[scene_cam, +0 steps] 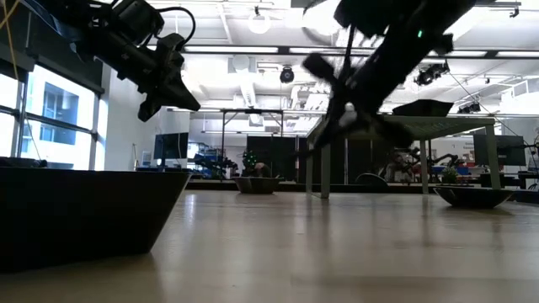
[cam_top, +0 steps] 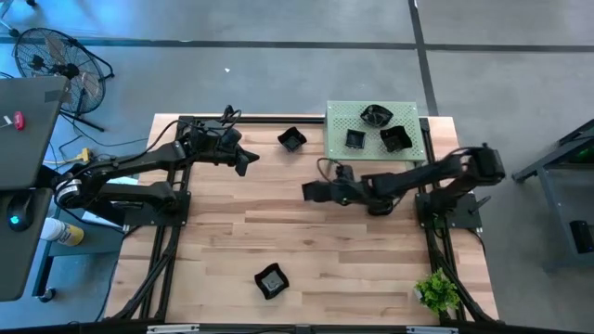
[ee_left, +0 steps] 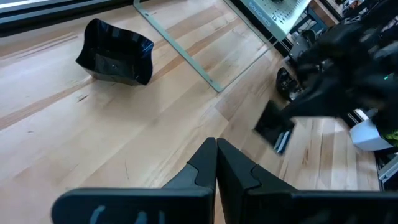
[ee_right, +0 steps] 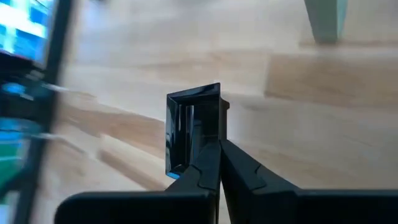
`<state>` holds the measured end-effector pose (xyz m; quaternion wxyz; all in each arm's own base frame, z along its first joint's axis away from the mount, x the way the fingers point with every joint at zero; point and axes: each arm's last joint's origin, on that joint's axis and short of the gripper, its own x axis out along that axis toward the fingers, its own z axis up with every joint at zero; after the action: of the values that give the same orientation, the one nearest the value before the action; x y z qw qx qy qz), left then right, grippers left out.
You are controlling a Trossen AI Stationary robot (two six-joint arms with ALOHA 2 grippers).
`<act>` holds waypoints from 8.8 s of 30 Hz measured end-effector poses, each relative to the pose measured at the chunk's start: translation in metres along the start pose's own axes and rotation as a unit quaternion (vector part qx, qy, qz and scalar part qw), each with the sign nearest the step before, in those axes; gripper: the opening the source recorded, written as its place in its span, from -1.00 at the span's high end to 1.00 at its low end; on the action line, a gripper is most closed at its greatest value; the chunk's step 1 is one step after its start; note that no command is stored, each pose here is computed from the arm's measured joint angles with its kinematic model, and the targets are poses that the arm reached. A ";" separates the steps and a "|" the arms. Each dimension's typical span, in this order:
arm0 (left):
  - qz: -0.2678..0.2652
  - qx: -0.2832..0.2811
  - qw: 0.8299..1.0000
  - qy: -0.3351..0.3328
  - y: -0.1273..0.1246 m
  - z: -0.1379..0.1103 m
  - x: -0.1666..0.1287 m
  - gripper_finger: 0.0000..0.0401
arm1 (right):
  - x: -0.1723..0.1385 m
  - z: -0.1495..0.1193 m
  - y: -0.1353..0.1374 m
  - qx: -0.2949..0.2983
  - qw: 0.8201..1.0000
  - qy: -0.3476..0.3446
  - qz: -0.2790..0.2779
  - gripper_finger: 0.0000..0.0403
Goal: Pick & Place Mini shaped plates
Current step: Stack the black square plate on top of the black square plate on the shelf, then stack the black distorted square plate on top of the black distorted square plate on the shelf
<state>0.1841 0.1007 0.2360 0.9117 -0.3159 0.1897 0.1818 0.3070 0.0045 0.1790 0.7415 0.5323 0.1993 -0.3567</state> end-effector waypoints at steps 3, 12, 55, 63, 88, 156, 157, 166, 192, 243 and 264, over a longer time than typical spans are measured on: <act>0.000 0.000 1.000 0.000 0.000 0.000 0.000 1.00 | -0.021 0.006 0.009 0.008 0.999 -0.025 0.029 0.99; 0.000 0.001 1.000 -0.001 0.000 0.000 0.000 1.00 | -0.083 0.035 0.022 0.032 0.985 -0.136 0.100 1.00; -0.001 0.010 1.000 -0.002 0.000 0.000 0.000 1.00 | -0.135 0.133 -0.038 -0.051 0.992 -0.118 0.001 0.63; 0.002 0.041 0.999 -0.003 0.000 0.000 0.000 1.00 | -0.141 0.111 -0.011 -0.239 0.959 -0.111 0.101 0.95; 0.011 0.123 0.990 0.067 -0.056 -0.049 0.005 1.00 | -0.117 0.079 -0.020 -0.356 0.883 -0.142 0.272 0.98; -0.056 0.062 0.920 0.384 -0.204 -0.178 0.063 0.44 | -0.117 0.077 -0.020 -0.418 0.854 -0.143 0.274 0.99; -0.051 0.063 0.916 0.392 -0.204 -0.180 0.064 0.44 | -0.117 0.077 -0.020 -0.418 0.854 -0.143 0.274 0.99; -0.014 0.045 0.905 0.423 -0.199 -0.190 0.070 0.59 | -0.116 0.077 -0.022 -0.419 0.857 -0.138 0.267 0.97; -0.105 0.096 0.916 0.376 -0.223 -0.193 0.066 0.30 | -0.115 0.078 -0.022 -0.427 0.856 -0.155 0.248 0.98; -0.014 0.078 0.933 0.351 -0.147 -0.071 0.059 0.99 | -0.124 0.080 -0.022 -0.405 0.859 -0.168 0.263 0.98; -0.020 0.022 0.982 0.189 -0.097 -0.027 0.122 1.00 | -0.143 0.083 -0.025 -0.390 0.858 -0.178 0.282 0.99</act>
<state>0.3265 0.0376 0.2094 0.8695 -0.3286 0.3560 0.0963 0.1862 -0.0319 0.2882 0.9800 0.1606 0.0277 -0.1145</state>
